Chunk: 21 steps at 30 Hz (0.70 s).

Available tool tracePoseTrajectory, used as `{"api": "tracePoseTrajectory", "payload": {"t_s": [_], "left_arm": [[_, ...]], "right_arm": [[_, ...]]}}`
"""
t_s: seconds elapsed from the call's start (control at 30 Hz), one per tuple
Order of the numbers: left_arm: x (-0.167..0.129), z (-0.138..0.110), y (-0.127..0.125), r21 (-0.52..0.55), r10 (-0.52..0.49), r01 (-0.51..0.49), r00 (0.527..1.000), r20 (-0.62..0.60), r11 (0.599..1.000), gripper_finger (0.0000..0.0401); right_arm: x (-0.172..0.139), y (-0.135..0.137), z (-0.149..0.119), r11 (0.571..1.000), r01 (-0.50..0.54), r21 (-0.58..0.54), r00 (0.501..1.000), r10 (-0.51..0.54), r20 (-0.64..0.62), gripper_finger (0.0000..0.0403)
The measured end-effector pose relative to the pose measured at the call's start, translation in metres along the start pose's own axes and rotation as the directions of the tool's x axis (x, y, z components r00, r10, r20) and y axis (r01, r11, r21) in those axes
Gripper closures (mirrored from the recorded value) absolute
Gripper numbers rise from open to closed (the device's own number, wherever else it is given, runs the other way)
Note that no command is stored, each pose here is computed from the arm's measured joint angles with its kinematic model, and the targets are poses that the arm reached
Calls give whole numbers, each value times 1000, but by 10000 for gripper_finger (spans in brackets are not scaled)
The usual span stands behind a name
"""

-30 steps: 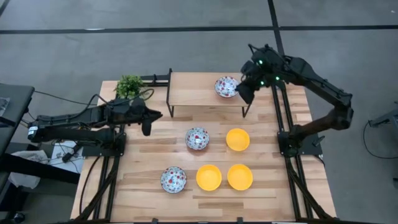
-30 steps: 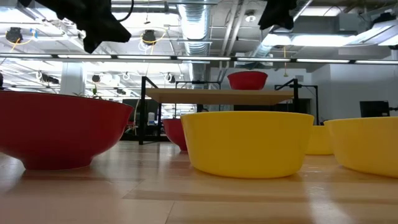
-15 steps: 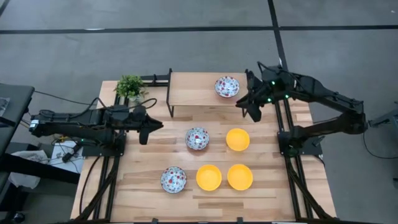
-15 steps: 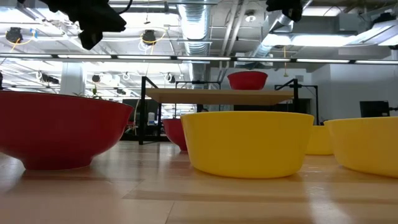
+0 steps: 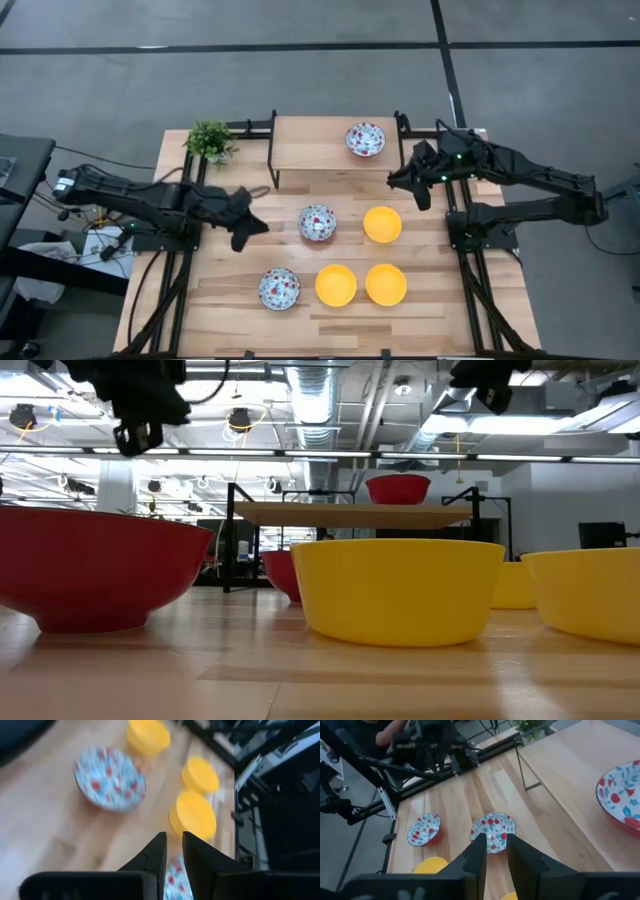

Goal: Pick & Place Mini bowls
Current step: Stack the bottom white bowl on top of the white bowl on the shelf

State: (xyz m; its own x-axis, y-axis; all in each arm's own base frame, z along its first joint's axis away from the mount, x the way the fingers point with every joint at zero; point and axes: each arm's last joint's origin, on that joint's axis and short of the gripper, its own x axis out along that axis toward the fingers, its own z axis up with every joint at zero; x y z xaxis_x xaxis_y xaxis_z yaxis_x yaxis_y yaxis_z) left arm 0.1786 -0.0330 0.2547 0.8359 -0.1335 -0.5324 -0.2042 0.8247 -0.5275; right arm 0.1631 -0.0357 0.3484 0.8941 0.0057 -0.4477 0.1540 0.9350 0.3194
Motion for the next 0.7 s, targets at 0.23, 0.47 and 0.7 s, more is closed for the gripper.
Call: {"api": "tracePoseTrajectory", "payload": {"t_s": [0.23,0.47,0.7], "left_arm": [[35,-22,-6,-299,-52,-34,960,-275,954,340],[57,-50,-15,-520,-30,-223,901,-433,825,340],[70,-67,-23,-599,22,-316,895,-445,736,340]], "right_arm": [[-16,0,-14,1000,-13,-19,999,14,45,339],[-36,2,-26,999,-14,-47,999,16,43,339],[-54,5,-33,991,-16,-131,997,26,78,339]]}}
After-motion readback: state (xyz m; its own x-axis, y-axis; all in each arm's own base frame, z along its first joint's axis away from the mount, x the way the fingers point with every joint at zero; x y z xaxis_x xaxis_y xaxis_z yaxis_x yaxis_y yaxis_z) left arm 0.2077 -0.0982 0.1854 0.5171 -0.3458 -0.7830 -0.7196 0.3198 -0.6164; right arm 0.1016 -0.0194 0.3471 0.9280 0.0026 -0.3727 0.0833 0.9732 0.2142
